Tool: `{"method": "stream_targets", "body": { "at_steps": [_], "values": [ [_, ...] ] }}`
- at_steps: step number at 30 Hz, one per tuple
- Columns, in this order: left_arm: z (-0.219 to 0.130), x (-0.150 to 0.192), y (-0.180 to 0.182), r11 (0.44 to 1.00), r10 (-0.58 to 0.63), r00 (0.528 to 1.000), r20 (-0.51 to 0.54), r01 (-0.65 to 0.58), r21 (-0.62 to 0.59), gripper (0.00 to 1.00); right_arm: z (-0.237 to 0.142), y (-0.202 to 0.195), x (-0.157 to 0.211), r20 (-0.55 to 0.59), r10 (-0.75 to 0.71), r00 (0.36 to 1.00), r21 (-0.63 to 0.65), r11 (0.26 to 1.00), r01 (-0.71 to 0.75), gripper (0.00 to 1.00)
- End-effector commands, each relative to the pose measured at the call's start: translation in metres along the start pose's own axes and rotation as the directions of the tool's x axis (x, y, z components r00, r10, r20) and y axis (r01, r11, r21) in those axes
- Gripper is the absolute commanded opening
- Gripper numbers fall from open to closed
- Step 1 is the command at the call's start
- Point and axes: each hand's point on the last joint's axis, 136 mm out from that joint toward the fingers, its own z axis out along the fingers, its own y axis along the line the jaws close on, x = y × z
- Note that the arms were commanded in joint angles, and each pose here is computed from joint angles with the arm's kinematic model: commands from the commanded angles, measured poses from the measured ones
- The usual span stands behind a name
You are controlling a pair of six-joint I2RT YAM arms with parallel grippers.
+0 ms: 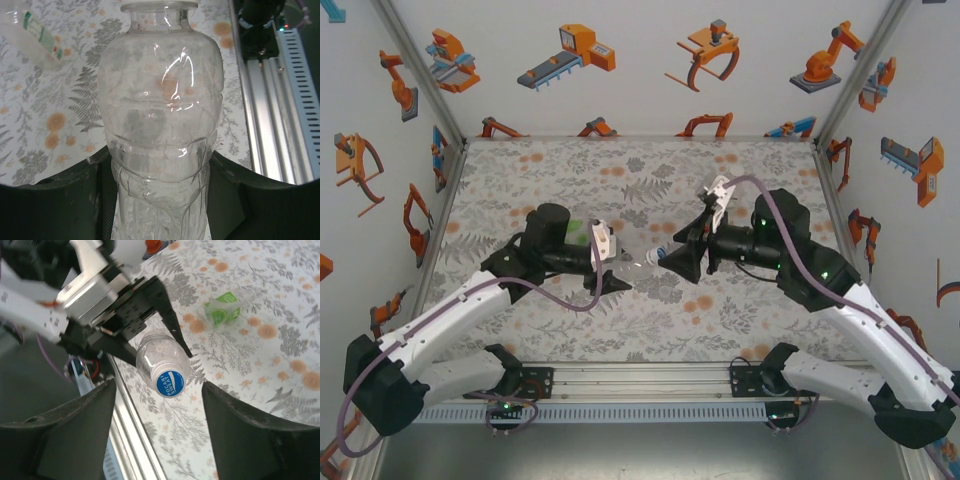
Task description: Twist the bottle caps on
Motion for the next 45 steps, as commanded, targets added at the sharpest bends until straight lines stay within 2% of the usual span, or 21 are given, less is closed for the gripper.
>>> {"method": "stream_targets", "body": {
  "at_steps": [1,6,9,22,29,37,40,45],
  "values": [
    [-0.002,-0.016,-0.018,0.992,0.02,0.998,0.053,-0.026,0.125,0.0,-0.008,0.036,0.017,-0.031,-0.311,0.95,-0.214,0.931,0.297,0.56],
    [-0.001,-0.016,-0.025,0.985,0.006,0.998,0.057,-0.016,0.173,0.0,-0.012,0.052,0.028,0.025,-0.472,0.881,-0.316,0.833,0.455,0.56],
    [-0.001,-0.017,-0.027,0.981,-0.002,0.998,0.06,-0.01,0.191,0.0,-0.008,0.051,0.035,0.041,-0.512,0.858,-0.324,0.806,0.496,0.55],
    [0.001,-0.017,-0.03,0.975,-0.019,0.998,0.065,0.004,0.224,0.0,0.006,0.037,0.03,0.06,-0.54,0.839,-0.263,0.803,0.535,0.54],
    [0.001,-0.017,-0.03,0.973,-0.022,0.998,0.066,0.006,0.232,0.0,0.007,0.041,0.03,0.075,-0.534,0.842,-0.288,0.797,0.531,0.48],
    [0.001,-0.02,-0.032,0.97,-0.022,0.997,0.074,0.003,0.242,0.0,0.01,0.042,0.032,0.06,-0.507,0.86,-0.313,0.808,0.499,0.46],
    [0.001,-0.02,-0.033,0.97,-0.021,0.997,0.076,0.002,0.245,0.0,0.012,0.041,0.033,0.056,-0.505,0.861,-0.315,0.81,0.496,0.43],
    [0.0,-0.021,-0.033,0.97,-0.019,0.997,0.077,-0.001,0.244,0.0,0.011,0.042,0.032,0.06,-0.503,0.862,-0.315,0.81,0.495,0.3]
  ]
}}
